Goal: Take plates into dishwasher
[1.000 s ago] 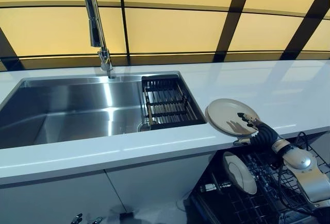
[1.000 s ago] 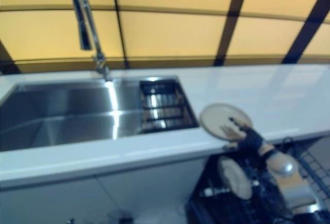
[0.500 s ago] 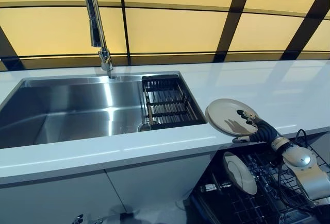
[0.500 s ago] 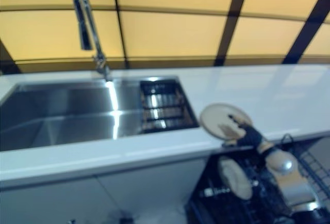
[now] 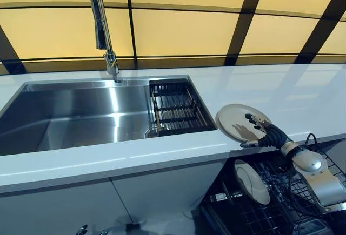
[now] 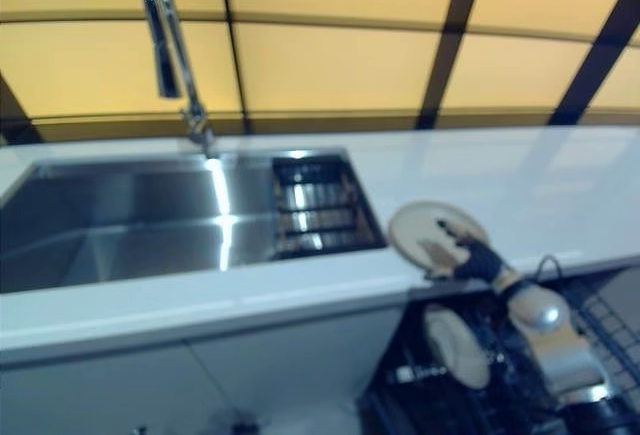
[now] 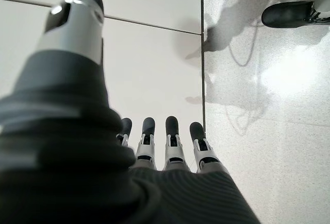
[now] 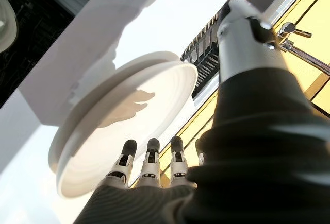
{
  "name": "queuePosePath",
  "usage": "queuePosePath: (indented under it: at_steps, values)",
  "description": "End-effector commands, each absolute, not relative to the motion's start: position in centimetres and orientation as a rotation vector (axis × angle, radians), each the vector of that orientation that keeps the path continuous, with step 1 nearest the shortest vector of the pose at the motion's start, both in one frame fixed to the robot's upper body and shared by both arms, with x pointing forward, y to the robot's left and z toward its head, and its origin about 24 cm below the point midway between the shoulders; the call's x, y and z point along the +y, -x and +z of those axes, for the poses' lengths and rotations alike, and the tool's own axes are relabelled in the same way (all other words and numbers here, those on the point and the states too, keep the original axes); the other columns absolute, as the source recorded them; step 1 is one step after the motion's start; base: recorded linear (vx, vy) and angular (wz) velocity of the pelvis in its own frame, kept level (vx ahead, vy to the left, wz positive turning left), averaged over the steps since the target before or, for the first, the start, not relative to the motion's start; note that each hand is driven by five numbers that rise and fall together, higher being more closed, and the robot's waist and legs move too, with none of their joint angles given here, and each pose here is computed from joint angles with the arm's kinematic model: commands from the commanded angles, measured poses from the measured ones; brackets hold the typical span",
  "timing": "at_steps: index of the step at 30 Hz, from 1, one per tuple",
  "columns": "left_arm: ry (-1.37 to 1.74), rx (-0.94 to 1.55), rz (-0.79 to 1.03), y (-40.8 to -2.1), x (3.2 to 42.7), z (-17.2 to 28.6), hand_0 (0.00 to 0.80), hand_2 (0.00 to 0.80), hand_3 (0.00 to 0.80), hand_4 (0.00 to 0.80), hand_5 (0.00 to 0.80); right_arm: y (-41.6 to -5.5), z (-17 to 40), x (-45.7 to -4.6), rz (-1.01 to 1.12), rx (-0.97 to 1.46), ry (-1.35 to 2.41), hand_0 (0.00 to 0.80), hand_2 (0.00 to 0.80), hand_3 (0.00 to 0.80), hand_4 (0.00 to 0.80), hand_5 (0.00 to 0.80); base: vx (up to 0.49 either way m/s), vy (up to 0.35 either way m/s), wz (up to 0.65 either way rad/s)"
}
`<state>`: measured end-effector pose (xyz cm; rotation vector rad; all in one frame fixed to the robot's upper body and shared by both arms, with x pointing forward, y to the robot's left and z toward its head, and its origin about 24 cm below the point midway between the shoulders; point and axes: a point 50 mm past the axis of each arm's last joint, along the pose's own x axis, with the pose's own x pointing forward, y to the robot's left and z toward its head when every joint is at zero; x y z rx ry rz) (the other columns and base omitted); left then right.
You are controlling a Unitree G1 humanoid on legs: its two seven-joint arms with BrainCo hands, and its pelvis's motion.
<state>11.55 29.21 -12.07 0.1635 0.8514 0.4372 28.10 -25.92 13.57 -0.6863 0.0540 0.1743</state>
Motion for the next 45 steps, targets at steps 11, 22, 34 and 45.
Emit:
queuePosePath:
  at_steps: [11,22,34,45]
  values:
    - [-0.220,0.794,0.414,-13.9,29.2,-11.4,0.000,0.000,0.000,0.000,0.000,-30.2,14.1,-23.6,0.185,-0.027,0.599,0.000,0.000,0.000,0.000,0.000,0.000,0.000,0.00]
    - [-0.223,0.789,0.400,-14.3,28.9,-11.3,0.000,0.000,0.000,0.000,0.000,-30.9,13.1,-23.5,0.130,-0.011,0.599,0.000,0.000,0.000,0.000,0.000,0.000,0.000,0.00]
    - [-0.216,0.783,0.397,-14.4,28.7,-11.3,0.000,0.000,0.000,0.000,0.000,-31.5,14.9,-24.7,-0.015,-0.066,0.849,0.000,0.000,0.000,0.000,0.000,0.000,0.000,0.00]
    - [-0.212,0.779,0.408,-14.4,29.2,-11.1,0.000,0.000,0.000,0.000,0.000,-31.7,17.5,-26.0,-0.065,-0.055,1.168,0.000,0.000,0.000,0.000,0.000,0.000,0.000,0.00]
